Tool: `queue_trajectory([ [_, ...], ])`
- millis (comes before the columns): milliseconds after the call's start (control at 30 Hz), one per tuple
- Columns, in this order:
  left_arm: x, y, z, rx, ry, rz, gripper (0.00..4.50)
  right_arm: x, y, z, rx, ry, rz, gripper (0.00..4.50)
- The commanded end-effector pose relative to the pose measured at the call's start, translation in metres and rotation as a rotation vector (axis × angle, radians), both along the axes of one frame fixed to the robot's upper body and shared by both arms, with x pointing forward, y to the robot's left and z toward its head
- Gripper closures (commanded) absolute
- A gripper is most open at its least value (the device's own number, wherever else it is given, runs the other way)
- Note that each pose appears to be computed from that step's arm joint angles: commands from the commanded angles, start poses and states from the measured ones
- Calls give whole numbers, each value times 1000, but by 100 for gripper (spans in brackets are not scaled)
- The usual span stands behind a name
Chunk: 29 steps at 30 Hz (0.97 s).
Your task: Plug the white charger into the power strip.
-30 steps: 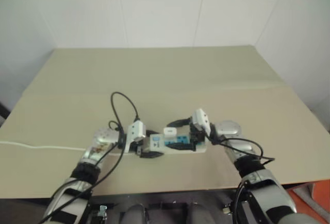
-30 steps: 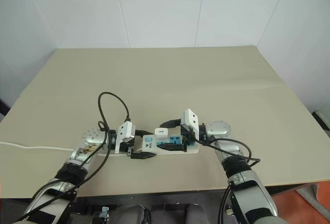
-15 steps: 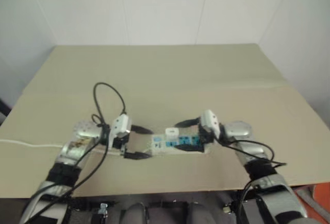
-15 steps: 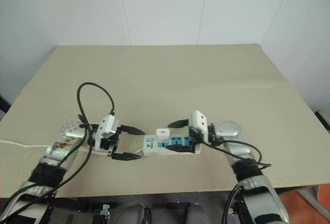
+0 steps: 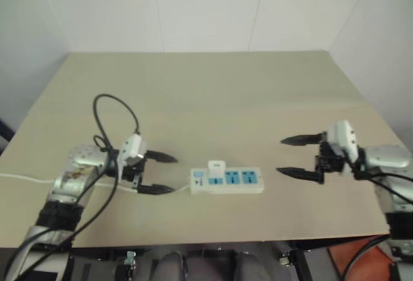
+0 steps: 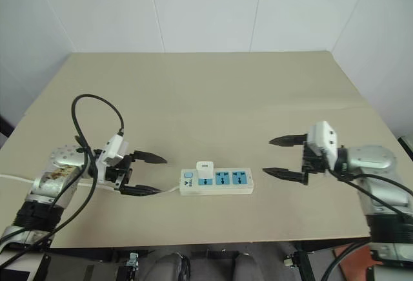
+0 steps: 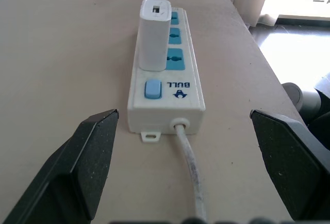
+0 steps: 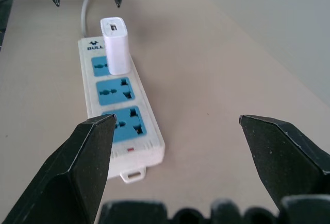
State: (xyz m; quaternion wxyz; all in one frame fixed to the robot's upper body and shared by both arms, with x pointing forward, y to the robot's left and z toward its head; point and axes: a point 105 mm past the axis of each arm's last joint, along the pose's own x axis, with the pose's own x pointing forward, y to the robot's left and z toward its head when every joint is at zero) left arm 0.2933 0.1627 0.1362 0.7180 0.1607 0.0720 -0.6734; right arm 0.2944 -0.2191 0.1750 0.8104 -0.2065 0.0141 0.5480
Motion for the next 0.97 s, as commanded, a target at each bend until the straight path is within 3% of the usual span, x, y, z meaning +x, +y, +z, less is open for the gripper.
queue_trajectory([
  [33, 5, 6, 13, -2, -60, 6, 4, -8, -12, 16, 0, -46, -20, 0],
  [967, 9, 7, 16, 10, -48, 17, 4, -18, -16, 4, -63, 9, -49, 0],
])
